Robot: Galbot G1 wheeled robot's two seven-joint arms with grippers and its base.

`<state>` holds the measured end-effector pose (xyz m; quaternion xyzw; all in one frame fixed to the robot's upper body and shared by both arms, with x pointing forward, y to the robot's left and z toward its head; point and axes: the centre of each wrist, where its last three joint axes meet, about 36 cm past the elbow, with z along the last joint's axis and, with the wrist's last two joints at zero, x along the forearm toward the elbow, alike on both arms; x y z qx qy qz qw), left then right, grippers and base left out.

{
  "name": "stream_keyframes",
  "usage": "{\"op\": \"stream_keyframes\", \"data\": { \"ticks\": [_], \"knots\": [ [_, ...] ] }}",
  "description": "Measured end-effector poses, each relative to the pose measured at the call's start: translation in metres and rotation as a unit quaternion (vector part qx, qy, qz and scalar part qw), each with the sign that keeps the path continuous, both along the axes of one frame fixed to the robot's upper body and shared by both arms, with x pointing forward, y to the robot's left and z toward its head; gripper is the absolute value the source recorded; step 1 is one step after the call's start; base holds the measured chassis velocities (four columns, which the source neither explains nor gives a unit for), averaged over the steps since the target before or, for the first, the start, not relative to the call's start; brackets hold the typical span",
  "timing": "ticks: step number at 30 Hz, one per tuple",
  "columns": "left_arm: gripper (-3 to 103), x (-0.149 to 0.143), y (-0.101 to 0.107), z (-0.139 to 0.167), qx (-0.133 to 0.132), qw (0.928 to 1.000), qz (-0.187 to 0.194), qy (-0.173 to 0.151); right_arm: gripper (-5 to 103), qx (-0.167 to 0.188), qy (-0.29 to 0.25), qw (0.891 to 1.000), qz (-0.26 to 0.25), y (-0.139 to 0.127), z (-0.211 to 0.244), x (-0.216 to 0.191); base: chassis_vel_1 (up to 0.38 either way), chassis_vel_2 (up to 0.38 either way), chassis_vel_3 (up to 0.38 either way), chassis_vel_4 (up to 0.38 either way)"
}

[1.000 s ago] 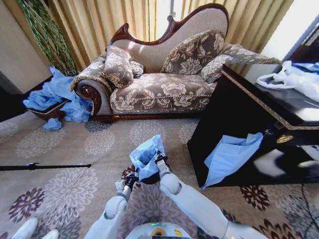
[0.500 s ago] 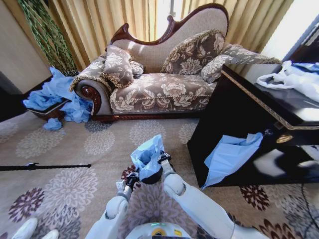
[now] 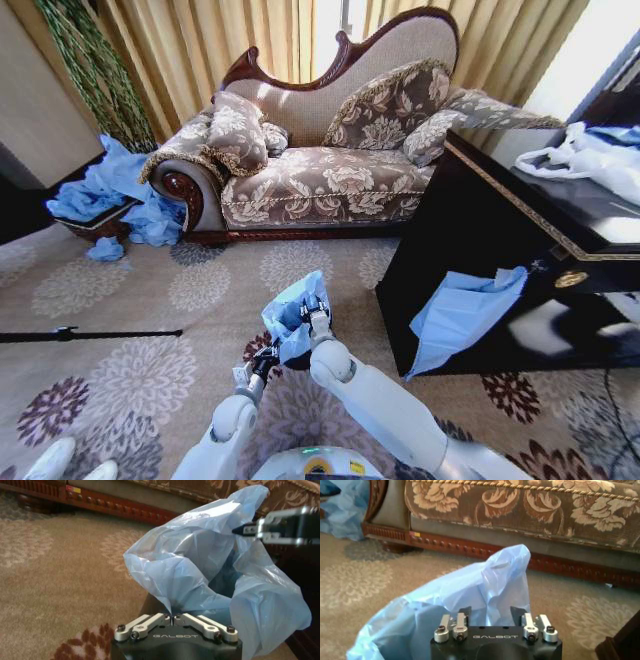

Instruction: Place a garbage bag over the trash bin.

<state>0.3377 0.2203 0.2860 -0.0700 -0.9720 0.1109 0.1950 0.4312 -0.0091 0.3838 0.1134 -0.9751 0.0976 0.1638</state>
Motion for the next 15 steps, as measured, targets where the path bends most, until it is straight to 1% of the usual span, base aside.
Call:
{"op": "stream_keyframes", "data": {
  "ticks": [1, 2, 3, 4, 5, 6, 8, 10, 11, 14, 15],
  "knots": [
    [0, 0.0, 0.0, 0.0, 0.0, 1.0, 0.0, 0.0, 52, 0.0, 0.0, 1.0, 0.0, 0.0, 0.0, 0.0, 0.0, 0.0, 0.0, 0.0],
    [0, 0.0, 0.0, 0.001, -0.001, 1.0, -0.001, -0.002, 62, -0.012, -0.001, 1.0, 0.001, -0.003, -0.007, 0.0, 0.0, 0.0, 0.0, 0.0],
    [0, 0.0, 0.0, 0.001, -0.002, 1.0, -0.002, -0.003, 68, -0.018, -0.002, 1.0, 0.0, -0.005, -0.012, 0.0, 0.0, 0.0, 0.0, 0.0],
    [0, 0.0, 0.0, 0.001, -0.002, 1.0, -0.002, -0.003, 68, -0.018, -0.002, 1.0, 0.0, -0.005, -0.012, 0.0, 0.0, 0.0, 0.0, 0.0],
    [0, 0.0, -0.001, 0.001, -0.003, 1.0, -0.002, -0.004, 75, -0.025, -0.003, 1.0, -0.001, -0.007, -0.017, 0.001, 0.0, 0.0, 0.0, 0.0],
    [0, 0.0, 0.0, 0.001, -0.003, 1.0, -0.002, -0.005, 72, -0.032, -0.005, 0.999, -0.003, -0.008, -0.022, 0.003, 0.0, 0.0, 0.0, 0.0],
    [0, 0.0, -0.001, 0.001, -0.003, 1.0, -0.002, -0.006, 72, -0.035, -0.007, 0.999, -0.004, -0.009, -0.024, 0.003, 0.0, 0.0, 0.0, 0.0],
    [0, 0.0, 0.0, 0.001, -0.004, 1.0, -0.003, -0.007, 64, -0.043, -0.007, 0.999, -0.004, -0.01, -0.031, 0.005, 0.0, 0.0, 0.0, 0.0],
    [0, 0.0, 0.0, 0.001, -0.004, 1.0, -0.003, -0.007, 64, -0.043, -0.007, 0.999, -0.004, -0.01, -0.031, 0.005, 0.0, 0.0, 0.0, 0.0],
    [0, 0.0, -0.001, 0.001, -0.004, 1.0, -0.003, -0.008, 51, -0.044, -0.01, 0.999, -0.005, -0.008, -0.033, 0.006, 0.0, 0.0, 0.0, 0.0],
    [0, 0.0, -0.001, 0.001, -0.004, 1.0, -0.003, -0.008, 51, -0.044, -0.01, 0.999, -0.005, -0.008, -0.033, 0.006, 0.0, 0.0, 0.0, 0.0]
  ]
}}
